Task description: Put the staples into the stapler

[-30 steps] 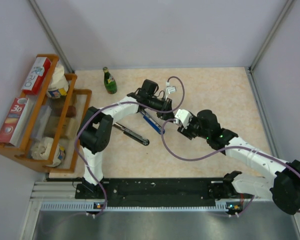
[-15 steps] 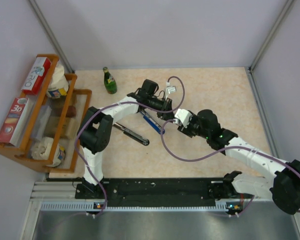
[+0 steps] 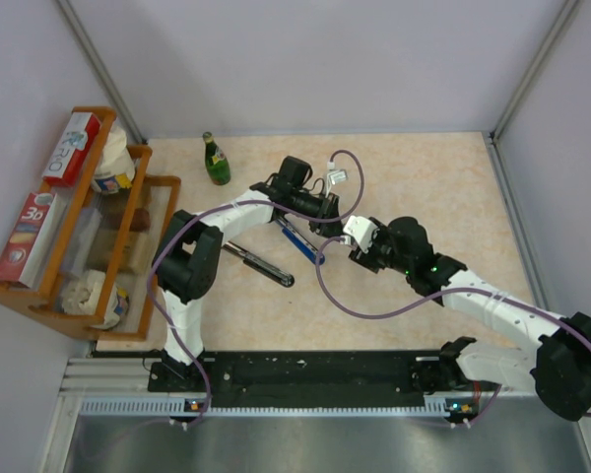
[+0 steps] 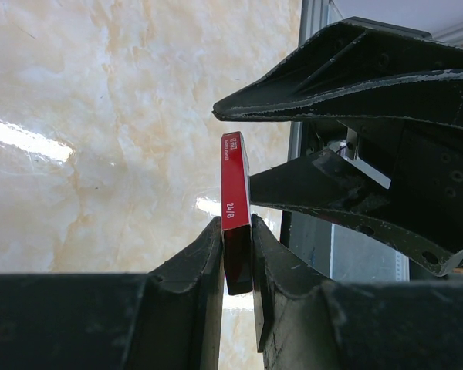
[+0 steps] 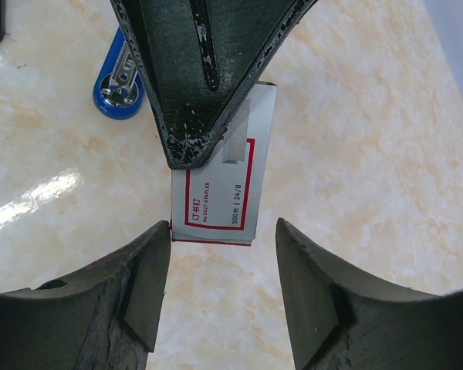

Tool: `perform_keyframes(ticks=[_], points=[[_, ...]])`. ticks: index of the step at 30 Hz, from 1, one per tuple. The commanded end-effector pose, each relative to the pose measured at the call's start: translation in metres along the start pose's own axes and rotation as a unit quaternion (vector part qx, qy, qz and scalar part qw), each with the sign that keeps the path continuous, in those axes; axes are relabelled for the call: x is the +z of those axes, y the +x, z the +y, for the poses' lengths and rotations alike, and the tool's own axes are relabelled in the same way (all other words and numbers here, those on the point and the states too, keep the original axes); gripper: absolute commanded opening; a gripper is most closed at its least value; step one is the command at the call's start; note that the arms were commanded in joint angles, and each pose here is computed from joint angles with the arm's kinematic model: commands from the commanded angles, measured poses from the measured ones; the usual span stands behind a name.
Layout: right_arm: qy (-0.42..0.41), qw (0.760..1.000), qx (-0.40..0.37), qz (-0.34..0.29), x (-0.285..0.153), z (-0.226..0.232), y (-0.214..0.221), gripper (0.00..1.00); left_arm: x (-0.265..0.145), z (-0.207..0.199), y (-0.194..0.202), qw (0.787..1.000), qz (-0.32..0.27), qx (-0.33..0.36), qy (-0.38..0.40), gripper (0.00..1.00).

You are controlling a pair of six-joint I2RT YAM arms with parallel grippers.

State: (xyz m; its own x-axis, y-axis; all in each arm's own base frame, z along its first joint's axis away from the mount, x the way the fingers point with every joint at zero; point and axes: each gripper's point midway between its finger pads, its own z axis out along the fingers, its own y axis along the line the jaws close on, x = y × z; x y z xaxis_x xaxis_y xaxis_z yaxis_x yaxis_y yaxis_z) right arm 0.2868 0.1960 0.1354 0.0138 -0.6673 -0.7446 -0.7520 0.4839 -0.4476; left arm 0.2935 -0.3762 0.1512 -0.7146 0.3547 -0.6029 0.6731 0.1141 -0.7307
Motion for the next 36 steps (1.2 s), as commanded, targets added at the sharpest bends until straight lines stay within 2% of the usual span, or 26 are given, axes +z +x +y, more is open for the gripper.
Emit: perform_keyframes(ticks=[1, 8, 13, 25, 36], points=[[0.014, 1.0, -0.004, -0.012, 0.0, -0.008, -0.006, 0.56, -0.004, -0.015, -0.015, 0.999, -0.014, 0.033, 0.02, 0.23], [0.019, 1.0, -0.002, 0.001, 0.002, -0.01, 0.001, 0.55, -0.005, -0.018, -0.015, 0.999, -0.015, 0.033, 0.026, 0.23], [0.03, 0.999, -0.002, -0.011, 0.004, -0.015, -0.005, 0.53, -0.006, -0.021, -0.017, 0.999, -0.016, 0.036, 0.029, 0.23], [0.027, 0.999, -0.014, -0.018, 0.001, -0.013, -0.004, 0.38, -0.008, -0.02, -0.017, 0.999, -0.018, 0.031, 0.03, 0.23], [0.031, 0.999, -0.011, -0.015, -0.004, -0.018, 0.001, 0.33, -0.02, -0.014, -0.025, 0.999, -0.033, 0.031, 0.018, 0.22]])
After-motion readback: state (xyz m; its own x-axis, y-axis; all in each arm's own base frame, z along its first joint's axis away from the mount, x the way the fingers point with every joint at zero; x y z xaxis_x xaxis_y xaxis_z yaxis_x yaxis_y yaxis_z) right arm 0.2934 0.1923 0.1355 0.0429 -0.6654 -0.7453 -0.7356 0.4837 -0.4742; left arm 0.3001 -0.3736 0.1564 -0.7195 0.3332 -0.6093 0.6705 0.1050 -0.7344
